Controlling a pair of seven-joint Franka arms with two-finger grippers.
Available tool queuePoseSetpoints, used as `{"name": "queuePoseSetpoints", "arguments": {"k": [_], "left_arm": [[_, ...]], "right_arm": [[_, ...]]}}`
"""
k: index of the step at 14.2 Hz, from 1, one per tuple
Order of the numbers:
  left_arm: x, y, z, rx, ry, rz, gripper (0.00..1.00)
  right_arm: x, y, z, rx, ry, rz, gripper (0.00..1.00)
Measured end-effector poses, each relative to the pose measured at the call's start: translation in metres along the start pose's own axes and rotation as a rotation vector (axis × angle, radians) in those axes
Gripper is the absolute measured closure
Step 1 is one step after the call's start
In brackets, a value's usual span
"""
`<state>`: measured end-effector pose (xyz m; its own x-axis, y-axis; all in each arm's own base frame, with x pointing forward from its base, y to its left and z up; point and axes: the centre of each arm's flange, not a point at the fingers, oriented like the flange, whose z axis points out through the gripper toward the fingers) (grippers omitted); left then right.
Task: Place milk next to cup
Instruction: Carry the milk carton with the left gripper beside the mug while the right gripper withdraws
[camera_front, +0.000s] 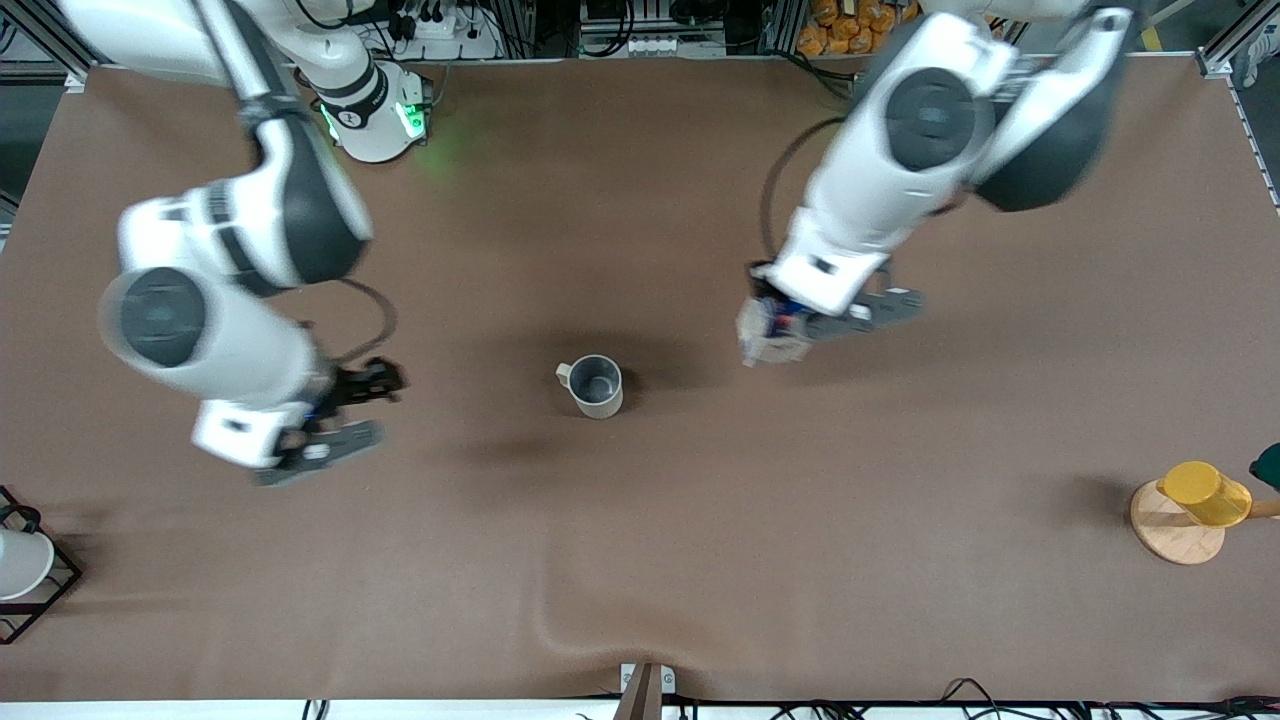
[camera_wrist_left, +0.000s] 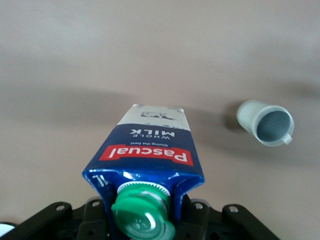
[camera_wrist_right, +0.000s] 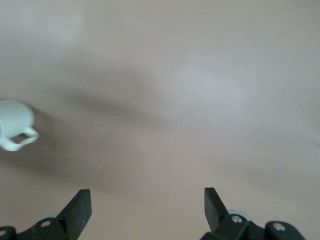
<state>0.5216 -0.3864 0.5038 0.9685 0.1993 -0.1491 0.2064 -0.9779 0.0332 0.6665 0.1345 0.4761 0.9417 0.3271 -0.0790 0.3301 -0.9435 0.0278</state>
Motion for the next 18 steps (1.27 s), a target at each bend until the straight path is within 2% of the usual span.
{"name": "queuePoseSetpoints", "arguments": {"k": [2,4,7,9,11,13,15,18], "left_arm": [[-0.029,0.049,0.037,0.020,-0.035,0.035,0.59],[-0.045,0.083,0.069,0.029,-0.060,0.072,0.59],[-0.057,0.110,0.102,0.043,-0.086,0.107,0.59],[-0.069,0.125,0.108,0.028,-0.078,0.133,0.59],[-0.090,0.144,0.107,-0.008,-0.051,0.153,0.59],[-0.102,0.158,0.119,-0.018,-0.026,0.150,0.59],[-0.099,0.164,0.150,0.010,-0.013,0.145,0.59],[-0.079,0.171,0.178,-0.008,0.022,0.126,0.59]], "right_arm": [[-0.033,0.046,-0.029,-0.009,0.023,0.069,0.00],[-0.074,0.062,-0.060,-0.024,0.034,0.109,0.00],[-0.144,0.069,-0.092,-0.048,0.036,0.166,0.00],[-0.174,0.096,-0.099,-0.036,0.044,0.232,0.00],[-0.189,0.123,-0.099,0.012,0.053,0.292,0.00],[-0.196,0.131,-0.103,0.035,0.038,0.305,0.00],[-0.198,0.128,-0.118,0.036,0.040,0.301,0.00],[-0.199,0.126,-0.126,0.035,0.048,0.249,0.00]]}}
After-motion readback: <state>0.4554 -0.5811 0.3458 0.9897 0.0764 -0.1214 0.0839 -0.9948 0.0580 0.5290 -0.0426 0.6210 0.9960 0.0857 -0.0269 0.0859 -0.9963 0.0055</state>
